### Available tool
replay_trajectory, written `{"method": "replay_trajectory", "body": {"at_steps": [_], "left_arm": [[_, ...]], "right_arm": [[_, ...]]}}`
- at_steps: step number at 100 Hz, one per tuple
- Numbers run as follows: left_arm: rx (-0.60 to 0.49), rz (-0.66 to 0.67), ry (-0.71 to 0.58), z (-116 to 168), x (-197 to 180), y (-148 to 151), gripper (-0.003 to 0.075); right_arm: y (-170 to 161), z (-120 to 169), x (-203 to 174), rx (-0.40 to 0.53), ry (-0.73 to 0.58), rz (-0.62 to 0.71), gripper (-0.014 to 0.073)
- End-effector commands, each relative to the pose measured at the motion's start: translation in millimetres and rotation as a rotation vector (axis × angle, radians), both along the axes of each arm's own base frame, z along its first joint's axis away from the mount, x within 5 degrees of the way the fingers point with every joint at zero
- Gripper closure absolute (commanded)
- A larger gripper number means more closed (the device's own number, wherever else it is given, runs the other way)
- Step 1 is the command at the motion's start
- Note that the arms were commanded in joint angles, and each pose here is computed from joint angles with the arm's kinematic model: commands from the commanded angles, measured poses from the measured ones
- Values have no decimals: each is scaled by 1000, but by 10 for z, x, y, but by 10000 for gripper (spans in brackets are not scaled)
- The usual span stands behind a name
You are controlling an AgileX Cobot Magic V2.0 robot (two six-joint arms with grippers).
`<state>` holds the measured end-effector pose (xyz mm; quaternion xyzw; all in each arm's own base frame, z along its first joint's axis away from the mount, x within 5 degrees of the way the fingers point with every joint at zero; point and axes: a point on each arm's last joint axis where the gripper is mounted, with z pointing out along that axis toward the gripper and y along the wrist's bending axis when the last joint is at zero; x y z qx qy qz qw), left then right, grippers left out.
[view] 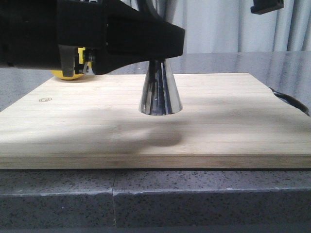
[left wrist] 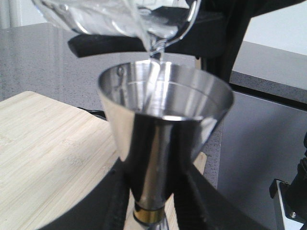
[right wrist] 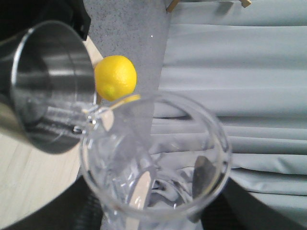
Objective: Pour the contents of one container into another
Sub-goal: 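Tilt the measuring cup with the right gripper, pouring liquid into the jigger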
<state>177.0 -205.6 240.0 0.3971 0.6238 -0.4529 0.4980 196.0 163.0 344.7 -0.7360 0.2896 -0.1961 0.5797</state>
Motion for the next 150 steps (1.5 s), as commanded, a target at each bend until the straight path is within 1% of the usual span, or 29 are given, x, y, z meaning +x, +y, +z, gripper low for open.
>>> {"method": "replay_trajectory", "body": {"at_steps": [1,113,127,150], "left_arm": [[-121,-10,-41,246,-9,-3,533],[-116,-9,-38,234,-3,-6,533],[-116,-9,-38,234,-3,-6,533],[-114,-10,-39,232,-4,-6,533]], "right_arm": [[-26,187,-9,39,-52,-26,361],[-31,190,-4,21,-70,-28,361],[-32,185,-4,1,-84,-23,361],[-33,184,-4,-1,-86,-23,361]]}}
